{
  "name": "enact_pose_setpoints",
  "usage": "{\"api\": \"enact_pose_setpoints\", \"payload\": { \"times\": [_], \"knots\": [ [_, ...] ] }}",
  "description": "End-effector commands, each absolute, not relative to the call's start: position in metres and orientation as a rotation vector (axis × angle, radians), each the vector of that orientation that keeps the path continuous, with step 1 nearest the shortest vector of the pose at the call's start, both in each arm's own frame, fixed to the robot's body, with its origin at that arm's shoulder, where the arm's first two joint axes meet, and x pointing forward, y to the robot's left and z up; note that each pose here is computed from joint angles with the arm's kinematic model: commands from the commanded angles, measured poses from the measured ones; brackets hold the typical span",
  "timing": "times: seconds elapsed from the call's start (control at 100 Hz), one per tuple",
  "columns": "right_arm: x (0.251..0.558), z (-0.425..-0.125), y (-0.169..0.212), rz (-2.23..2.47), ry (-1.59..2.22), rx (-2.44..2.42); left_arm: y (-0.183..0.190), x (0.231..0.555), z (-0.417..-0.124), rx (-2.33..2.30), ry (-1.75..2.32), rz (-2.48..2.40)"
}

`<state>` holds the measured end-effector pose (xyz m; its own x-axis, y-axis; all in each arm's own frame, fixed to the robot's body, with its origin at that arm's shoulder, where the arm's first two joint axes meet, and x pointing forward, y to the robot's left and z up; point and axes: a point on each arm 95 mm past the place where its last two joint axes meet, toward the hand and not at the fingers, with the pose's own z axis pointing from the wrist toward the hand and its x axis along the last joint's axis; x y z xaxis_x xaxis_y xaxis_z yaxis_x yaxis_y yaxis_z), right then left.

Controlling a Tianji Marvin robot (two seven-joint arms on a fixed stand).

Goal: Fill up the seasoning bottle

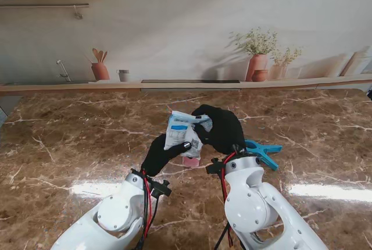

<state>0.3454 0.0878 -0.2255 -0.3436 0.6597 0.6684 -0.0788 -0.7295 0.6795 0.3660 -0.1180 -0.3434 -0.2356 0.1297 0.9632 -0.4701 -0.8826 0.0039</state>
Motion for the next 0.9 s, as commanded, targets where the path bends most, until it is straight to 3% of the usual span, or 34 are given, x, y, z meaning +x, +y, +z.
{"api": "enact_pose_setpoints", "payload": {
  "times": [0.0,0.59,0.89],
  "knots": [
    [0.344,-0.227,0.092,2.116,0.775,1.443,-0.122,0.362,-0.343,1.632,-0.426,2.167],
    [0.33,-0.228,0.101,2.14,0.8,1.233,-0.115,0.361,-0.351,1.672,-0.676,2.2],
    [0.323,-0.23,0.094,2.144,0.794,1.208,-0.098,0.361,-0.334,1.618,-0.741,2.258]
  ]
}}
